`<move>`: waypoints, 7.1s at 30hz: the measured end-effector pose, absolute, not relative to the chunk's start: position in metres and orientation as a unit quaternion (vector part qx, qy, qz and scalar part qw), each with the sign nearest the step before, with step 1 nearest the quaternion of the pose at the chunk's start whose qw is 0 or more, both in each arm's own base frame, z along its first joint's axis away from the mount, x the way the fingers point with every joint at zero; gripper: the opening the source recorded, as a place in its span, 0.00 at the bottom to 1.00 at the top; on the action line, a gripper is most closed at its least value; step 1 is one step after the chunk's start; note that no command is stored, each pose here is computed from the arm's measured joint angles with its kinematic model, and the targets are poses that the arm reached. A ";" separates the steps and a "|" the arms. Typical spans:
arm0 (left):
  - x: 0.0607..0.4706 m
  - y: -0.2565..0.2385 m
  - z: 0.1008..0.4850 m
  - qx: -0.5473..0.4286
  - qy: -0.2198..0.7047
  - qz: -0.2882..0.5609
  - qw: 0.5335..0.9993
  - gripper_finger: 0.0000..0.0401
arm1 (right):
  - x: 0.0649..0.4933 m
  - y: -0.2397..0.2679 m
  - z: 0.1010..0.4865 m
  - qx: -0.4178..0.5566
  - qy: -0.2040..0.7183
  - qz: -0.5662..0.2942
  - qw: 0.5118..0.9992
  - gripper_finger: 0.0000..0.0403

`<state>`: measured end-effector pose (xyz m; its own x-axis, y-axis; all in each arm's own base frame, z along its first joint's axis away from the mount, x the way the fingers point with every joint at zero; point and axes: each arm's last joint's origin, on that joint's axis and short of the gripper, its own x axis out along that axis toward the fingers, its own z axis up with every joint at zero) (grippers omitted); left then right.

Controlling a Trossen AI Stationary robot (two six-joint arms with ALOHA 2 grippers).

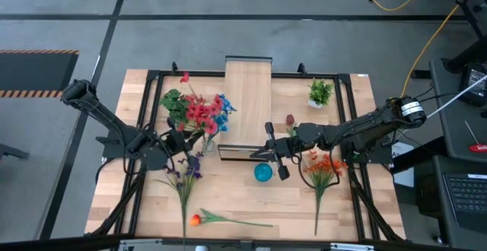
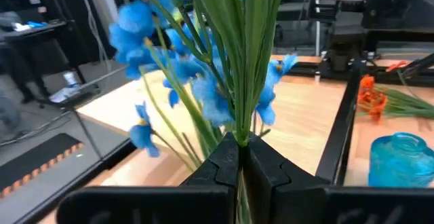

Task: Pick and place flowers into a vace then onto a shelf
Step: Put the red flowers into the transparent vase, then put the orange tulip into the transparent vase

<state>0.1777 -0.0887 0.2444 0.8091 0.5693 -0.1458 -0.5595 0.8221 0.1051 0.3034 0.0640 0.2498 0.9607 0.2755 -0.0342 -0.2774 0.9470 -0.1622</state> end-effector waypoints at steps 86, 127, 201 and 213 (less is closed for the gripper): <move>0.157 -0.073 0.215 0.054 0.046 0.332 0.941 0.39 | 0.306 0.065 0.242 -0.068 0.026 0.142 0.987 0.01; 0.138 -0.058 0.199 -0.003 0.130 0.251 0.959 0.48 | 0.306 0.065 0.240 -0.069 0.040 0.142 0.987 0.01; 0.193 -0.174 0.215 0.011 0.279 0.018 0.960 0.00 | 0.316 0.246 0.204 -0.012 0.395 0.060 0.917 0.04; 0.192 -0.173 0.214 0.016 0.283 0.018 0.959 0.00 | 0.317 0.280 0.165 -0.001 0.384 0.087 0.919 0.09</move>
